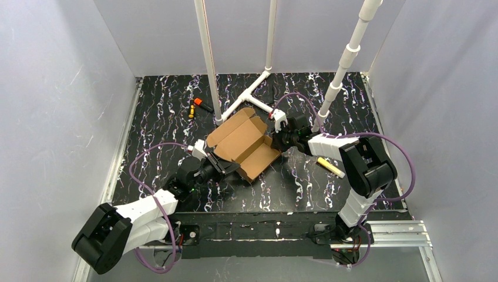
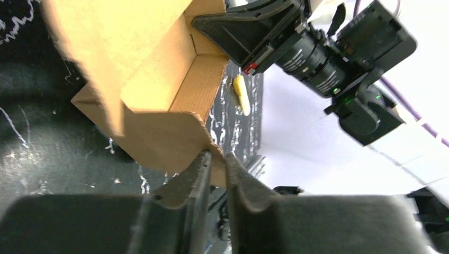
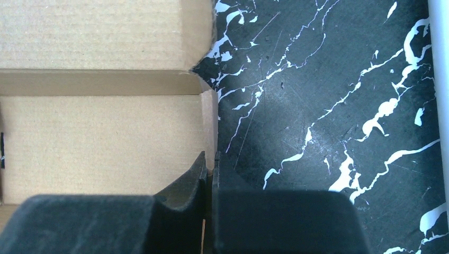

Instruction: Fold the paper box

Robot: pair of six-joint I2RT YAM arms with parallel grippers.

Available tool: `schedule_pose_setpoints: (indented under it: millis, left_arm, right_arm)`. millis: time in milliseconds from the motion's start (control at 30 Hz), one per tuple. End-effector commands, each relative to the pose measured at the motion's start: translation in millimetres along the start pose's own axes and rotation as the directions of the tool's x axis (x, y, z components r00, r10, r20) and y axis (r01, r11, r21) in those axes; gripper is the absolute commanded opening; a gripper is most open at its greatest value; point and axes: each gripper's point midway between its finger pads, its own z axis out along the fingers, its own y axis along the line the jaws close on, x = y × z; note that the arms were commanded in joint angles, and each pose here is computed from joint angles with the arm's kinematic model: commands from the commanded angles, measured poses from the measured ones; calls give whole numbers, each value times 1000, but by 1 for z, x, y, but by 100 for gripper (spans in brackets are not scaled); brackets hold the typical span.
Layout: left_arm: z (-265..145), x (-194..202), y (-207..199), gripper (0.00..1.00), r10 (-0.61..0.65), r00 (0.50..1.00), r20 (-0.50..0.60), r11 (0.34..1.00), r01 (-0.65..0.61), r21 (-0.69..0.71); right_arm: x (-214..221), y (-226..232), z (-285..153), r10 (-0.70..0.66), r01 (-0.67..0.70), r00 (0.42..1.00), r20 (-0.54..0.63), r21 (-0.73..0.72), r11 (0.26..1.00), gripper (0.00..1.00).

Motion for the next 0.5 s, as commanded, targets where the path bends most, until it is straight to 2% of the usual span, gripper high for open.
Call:
schedule_pose_setpoints:
  millis: [0,167,467]
  left_arm:
    - [1,2,6,22,19,1000,-1,1000,-19,-3]
    - [1,4,16,31,13,1000,-2,999,-13,-33]
    - [-2,-2,29,29,8,999,51,998,-4,-64]
  right_arm:
    - [18,5,7,10,-12,998,-63,-25,1000,8]
    - [17,5,7,10,-12,998,-64,-24,1000,8]
    - [19,5,7,9,-11,998,-69,-26,1000,8]
